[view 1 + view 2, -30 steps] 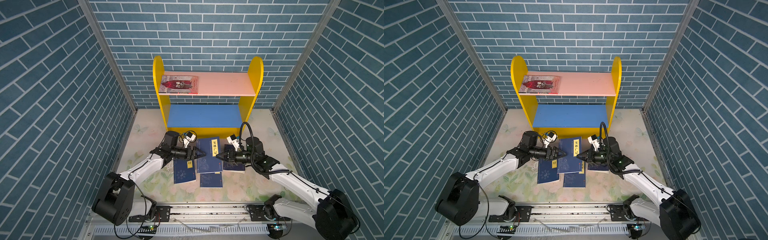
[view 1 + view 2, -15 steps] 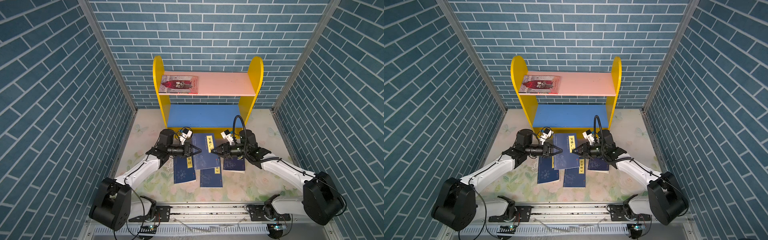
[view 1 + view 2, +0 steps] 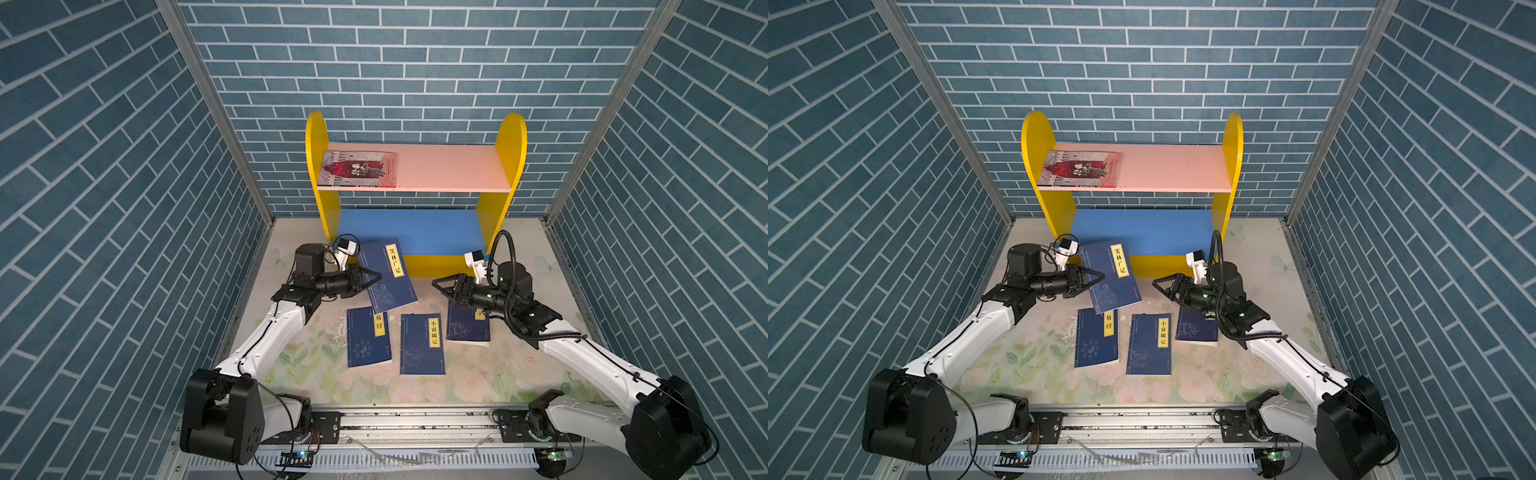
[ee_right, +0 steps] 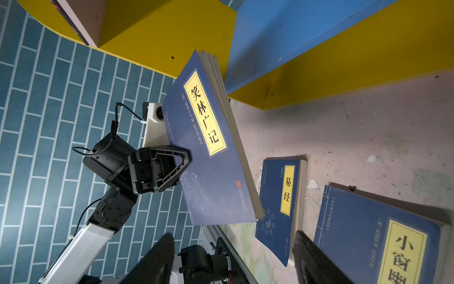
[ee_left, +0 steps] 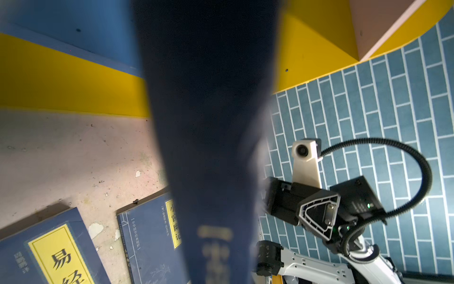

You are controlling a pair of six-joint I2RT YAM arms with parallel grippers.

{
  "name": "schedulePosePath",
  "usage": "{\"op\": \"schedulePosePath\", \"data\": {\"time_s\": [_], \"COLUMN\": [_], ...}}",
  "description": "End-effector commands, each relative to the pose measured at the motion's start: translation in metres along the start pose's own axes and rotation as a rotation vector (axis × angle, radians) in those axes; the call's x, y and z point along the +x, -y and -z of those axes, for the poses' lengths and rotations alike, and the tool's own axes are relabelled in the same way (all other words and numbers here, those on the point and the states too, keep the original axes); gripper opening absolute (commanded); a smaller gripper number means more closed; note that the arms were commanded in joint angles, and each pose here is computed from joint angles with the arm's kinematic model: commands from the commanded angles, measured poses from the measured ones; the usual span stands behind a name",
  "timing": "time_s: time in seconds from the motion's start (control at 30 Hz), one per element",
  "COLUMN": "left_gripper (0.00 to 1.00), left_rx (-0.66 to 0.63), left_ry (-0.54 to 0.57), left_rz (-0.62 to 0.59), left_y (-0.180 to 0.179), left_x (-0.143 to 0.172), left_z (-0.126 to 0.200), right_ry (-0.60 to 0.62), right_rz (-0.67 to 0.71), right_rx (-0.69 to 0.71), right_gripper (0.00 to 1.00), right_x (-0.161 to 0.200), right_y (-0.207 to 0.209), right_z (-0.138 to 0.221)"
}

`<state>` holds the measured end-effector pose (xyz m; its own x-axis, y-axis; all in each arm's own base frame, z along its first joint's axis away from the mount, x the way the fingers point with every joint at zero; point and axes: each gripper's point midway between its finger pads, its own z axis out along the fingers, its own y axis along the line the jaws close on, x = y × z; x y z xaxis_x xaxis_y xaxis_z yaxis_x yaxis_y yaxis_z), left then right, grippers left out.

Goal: Stacking books/files
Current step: Place the book at the bookshelf.

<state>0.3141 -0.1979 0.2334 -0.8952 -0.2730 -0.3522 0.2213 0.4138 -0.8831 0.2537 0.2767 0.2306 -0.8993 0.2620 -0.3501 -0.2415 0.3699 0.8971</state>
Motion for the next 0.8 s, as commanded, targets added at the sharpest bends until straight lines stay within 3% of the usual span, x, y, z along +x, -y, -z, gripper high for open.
{"op": "schedulePosePath", "data": {"time_s": [0.0, 0.17, 0.4, 0.77], "left_gripper": [0.0, 0.0, 0.0, 0.0], "left_rx": [0.014, 0.034, 0.045, 0.067], "left_ry": [0.09, 0.207, 0.309, 0.335], "left_rz": [0.078, 0.107, 0.172, 0.231], "left_y": [0.007, 0.016, 0.016, 0.008], "left_x": [-0.022, -0.04, -0.059, -0.064], "left_z": [0.001, 0.009, 0.013, 0.008], "right_ry": [0.095, 0.185, 0.216, 0.277], "right_rz": [-0.033, -0.045, -0.048, -0.055], "right_rx": [-0.045, -0.124, -0.199, -0.275], "right_gripper": [0.77, 0.76, 0.76, 0.77], "right_x": [-0.005, -0.004, 0.005, -0.003], "right_y": [-0.013, -0.028, -0.05, -0.067], "right_z": [-0.01, -0.023, -0.06, -0.09]}}
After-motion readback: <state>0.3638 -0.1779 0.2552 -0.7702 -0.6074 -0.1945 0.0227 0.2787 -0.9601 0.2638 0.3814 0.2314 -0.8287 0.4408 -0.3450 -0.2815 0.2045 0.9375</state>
